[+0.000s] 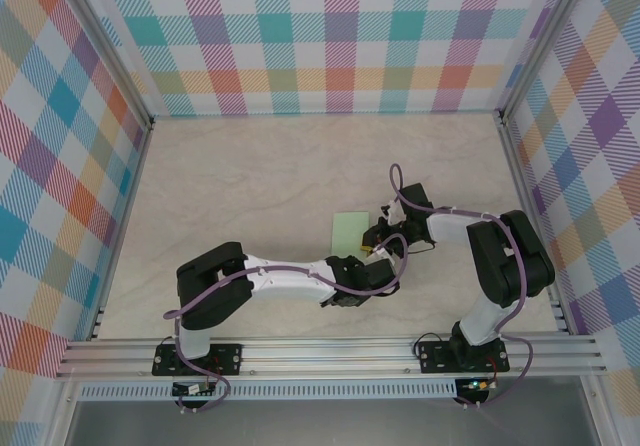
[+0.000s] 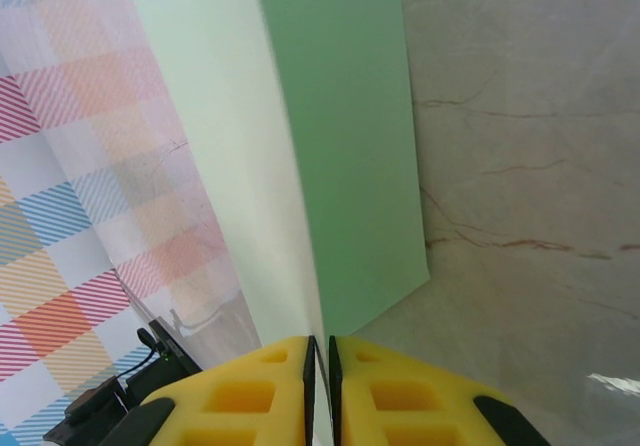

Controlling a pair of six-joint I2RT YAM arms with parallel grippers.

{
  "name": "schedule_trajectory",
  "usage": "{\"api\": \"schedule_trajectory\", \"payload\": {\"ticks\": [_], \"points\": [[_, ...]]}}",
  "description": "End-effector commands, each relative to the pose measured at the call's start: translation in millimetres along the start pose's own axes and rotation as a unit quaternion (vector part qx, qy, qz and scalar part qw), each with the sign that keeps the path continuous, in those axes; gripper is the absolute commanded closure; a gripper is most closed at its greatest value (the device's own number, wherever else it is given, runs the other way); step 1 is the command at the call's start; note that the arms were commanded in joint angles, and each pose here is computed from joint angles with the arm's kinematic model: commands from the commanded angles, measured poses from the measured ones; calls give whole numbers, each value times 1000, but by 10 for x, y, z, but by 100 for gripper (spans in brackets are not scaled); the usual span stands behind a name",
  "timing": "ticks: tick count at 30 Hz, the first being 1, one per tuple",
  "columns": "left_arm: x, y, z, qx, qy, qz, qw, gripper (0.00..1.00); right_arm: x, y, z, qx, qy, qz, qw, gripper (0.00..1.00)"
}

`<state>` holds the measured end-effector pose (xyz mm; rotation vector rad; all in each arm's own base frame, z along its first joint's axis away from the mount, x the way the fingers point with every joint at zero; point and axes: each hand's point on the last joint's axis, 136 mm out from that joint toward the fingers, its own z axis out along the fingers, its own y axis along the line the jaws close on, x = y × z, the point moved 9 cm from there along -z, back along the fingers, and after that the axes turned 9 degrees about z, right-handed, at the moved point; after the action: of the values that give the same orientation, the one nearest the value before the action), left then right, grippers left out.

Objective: Fold a paper plane with a square sheet of paper (pick it up from the middle)
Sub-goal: Third fold the triangle at the center of the table.

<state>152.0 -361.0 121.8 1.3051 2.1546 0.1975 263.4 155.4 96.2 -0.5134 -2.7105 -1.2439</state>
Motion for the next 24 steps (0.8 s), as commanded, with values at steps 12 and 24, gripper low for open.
{"api": "schedule_trajectory", "payload": {"ticks": [12,24], "points": [[2,202,-203,39,-32,-45,998,96,-10,81,-135,11,-18,-15,1000,78],[134,453,-171,167,-28,-112,979,96,-49,305,-383,16,-66,-57,996,77]]}}
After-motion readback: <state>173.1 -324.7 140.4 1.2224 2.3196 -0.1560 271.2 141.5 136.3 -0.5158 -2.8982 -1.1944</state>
